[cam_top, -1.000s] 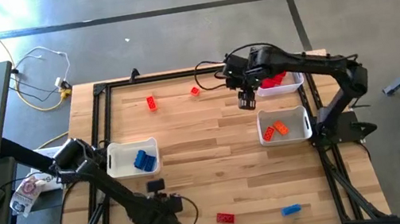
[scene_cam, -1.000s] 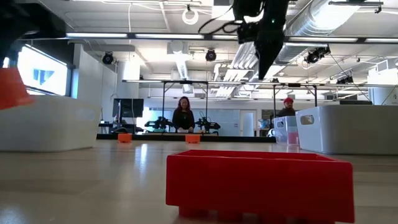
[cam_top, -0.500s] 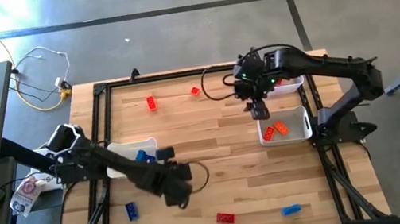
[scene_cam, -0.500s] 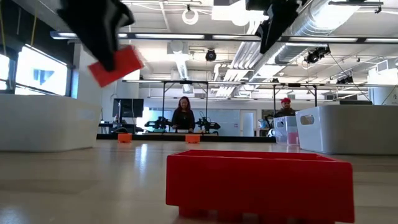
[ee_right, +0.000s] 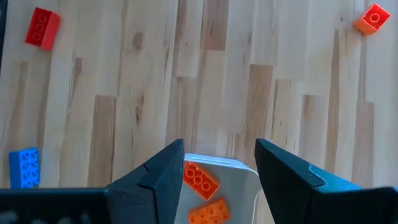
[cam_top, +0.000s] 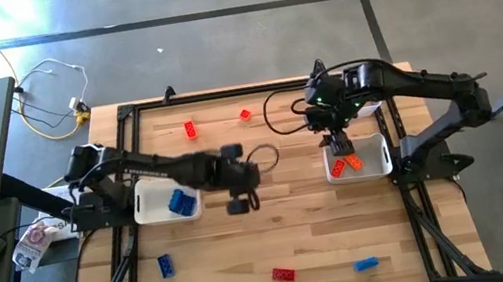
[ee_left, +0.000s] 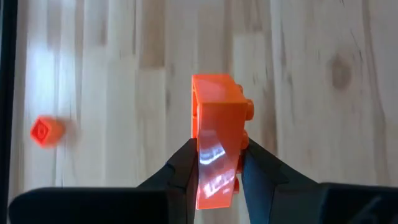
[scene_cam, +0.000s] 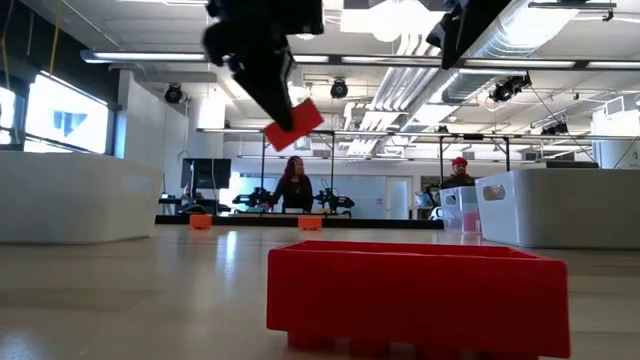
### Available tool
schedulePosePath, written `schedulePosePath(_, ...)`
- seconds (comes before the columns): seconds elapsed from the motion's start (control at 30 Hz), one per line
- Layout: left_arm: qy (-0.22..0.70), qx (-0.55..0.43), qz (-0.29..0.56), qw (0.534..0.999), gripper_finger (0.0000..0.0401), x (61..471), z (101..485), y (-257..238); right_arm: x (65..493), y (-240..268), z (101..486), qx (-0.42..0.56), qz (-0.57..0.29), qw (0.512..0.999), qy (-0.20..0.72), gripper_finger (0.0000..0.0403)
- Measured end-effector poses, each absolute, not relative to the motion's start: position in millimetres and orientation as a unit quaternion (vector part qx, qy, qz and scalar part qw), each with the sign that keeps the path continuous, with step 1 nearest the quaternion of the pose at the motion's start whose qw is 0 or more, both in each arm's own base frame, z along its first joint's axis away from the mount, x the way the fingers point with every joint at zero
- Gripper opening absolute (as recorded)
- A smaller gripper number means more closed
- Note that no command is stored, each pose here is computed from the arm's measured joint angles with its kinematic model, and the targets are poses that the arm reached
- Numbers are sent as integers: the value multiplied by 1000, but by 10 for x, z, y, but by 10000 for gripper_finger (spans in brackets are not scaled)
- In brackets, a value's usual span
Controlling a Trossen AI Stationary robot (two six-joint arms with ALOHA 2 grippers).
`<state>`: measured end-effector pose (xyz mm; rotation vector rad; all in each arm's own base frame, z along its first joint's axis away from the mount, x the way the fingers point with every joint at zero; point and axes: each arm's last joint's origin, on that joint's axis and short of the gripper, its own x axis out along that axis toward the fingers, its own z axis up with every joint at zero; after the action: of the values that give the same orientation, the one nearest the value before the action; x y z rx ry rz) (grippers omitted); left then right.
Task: Sort & place blocks by color
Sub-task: Put the orange game piece into the gray bin
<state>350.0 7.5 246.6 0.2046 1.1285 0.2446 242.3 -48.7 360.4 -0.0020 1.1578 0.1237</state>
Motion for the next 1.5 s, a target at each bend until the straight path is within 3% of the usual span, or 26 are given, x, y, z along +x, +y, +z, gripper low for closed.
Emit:
schedulePosePath(0.3, 450, 131, 90, 879, 68, 3658, 2575, 506, 2377, -476, 3649, -2, 58, 842, 537, 183)
schedulePosePath(0.7, 325, 142, 58, 933, 69, 3831, 2756, 571, 2544, -361, 3726, -36, 74, 881, 465, 183)
schedulePosePath(1.17, 245, 116, 78, 959, 72, 3919, 2889, 549, 2685, -106, 3806, -86, 55, 907, 408, 183)
schedulePosePath(1.5, 196, 100, 94, 971, 73, 3961, 2976, 537, 2695, -46, 3813, -66, 51, 911, 404, 183)
